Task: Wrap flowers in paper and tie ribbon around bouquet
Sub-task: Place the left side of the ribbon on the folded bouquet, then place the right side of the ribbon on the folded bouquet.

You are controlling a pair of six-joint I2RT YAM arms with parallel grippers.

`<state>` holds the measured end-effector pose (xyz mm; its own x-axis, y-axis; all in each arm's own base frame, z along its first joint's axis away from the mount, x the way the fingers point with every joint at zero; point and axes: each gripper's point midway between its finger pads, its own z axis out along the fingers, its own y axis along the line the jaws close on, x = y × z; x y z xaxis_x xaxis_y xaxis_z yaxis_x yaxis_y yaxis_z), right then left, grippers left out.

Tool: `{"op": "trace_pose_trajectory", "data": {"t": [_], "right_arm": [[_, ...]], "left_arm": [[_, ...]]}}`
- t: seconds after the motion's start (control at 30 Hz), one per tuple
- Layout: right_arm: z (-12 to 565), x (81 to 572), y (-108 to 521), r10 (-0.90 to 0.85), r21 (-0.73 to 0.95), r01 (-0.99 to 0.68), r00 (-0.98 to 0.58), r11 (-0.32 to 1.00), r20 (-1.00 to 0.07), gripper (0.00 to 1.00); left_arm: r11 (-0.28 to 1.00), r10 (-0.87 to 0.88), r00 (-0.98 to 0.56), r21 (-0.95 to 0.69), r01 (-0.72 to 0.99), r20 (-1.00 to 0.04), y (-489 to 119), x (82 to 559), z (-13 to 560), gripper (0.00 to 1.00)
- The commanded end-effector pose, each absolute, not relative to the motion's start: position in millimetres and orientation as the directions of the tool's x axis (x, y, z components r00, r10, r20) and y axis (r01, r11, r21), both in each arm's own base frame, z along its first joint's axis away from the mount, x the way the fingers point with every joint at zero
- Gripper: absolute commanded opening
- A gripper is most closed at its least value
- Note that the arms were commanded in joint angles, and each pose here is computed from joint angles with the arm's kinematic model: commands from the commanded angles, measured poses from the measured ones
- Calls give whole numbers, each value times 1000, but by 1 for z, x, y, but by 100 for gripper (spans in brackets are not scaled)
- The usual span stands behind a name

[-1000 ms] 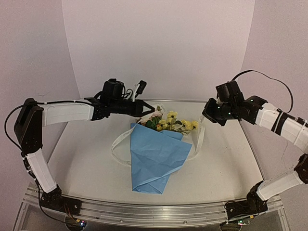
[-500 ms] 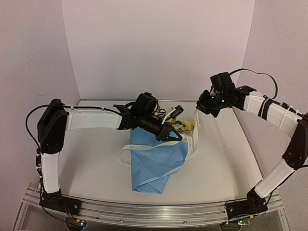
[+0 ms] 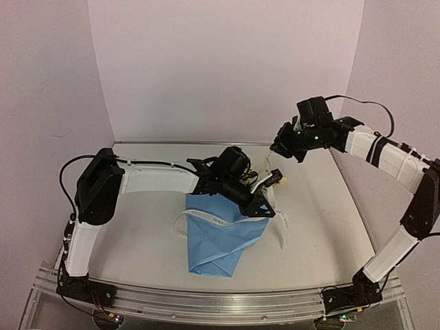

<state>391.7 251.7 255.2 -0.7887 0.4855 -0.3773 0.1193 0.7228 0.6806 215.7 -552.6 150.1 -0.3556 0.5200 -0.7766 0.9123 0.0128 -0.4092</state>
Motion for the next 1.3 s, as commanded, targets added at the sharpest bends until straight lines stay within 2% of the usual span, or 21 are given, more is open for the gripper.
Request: {"op": "trace_pose_trajectory", "data": {"t": [0.0,0.1,0.13,0.3,0.43,0.57,0.67,0.77,0.9,0.97,1.03,1.2,1.27], "right_arm": [[269,390,267,472,710,83,-799,699,-372,0],[272,389,268,464,711,70,-801,699,-377,0],[272,388,269,461,711,67,-803,700,-379,0],[267,383,277,433,704,49,-818,708,-379,0],[269,373,288,372,682,-19,-827,731,-421,0],[273,356,308,258,640,-145,-831,755,-493,0],[268,342,329,159,611,-237,-838,755,-522,0],[262,323,357,37,585,-346,-839,734,-543,0],[244,292,393,-134,561,-478,-828,676,-544,0],[232,277,408,-213,551,-528,-818,646,-535,10],[217,267,415,-264,545,-546,-818,636,-511,24],[207,267,404,-275,501,-543,-814,674,-511,60],[211,273,399,-261,472,-534,-809,701,-527,70]], "left_arm": [[77,418,-373,-377,923,-828,-551,231,167,34],[79,329,-381,-376,923,-864,-535,227,192,49],[80,315,-385,-380,921,-867,-528,226,195,51],[41,236,-438,-441,897,-868,-489,217,226,56],[62,137,-571,-568,820,-809,-438,229,235,53],[274,51,-712,-676,684,-700,-381,269,209,50],[429,34,-781,-696,575,-624,-346,293,181,51],[528,-4,-832,-708,470,-555,-319,311,160,52],[555,-46,-880,-745,371,-472,-301,330,146,53],[546,-43,-890,-757,360,-454,-304,334,147,55],[524,-32,-895,-770,364,-445,-310,338,152,56],[540,-9,-905,-764,353,-425,-314,344,147,57],[556,-9,-904,-753,351,-428,-312,345,147,57]]}}
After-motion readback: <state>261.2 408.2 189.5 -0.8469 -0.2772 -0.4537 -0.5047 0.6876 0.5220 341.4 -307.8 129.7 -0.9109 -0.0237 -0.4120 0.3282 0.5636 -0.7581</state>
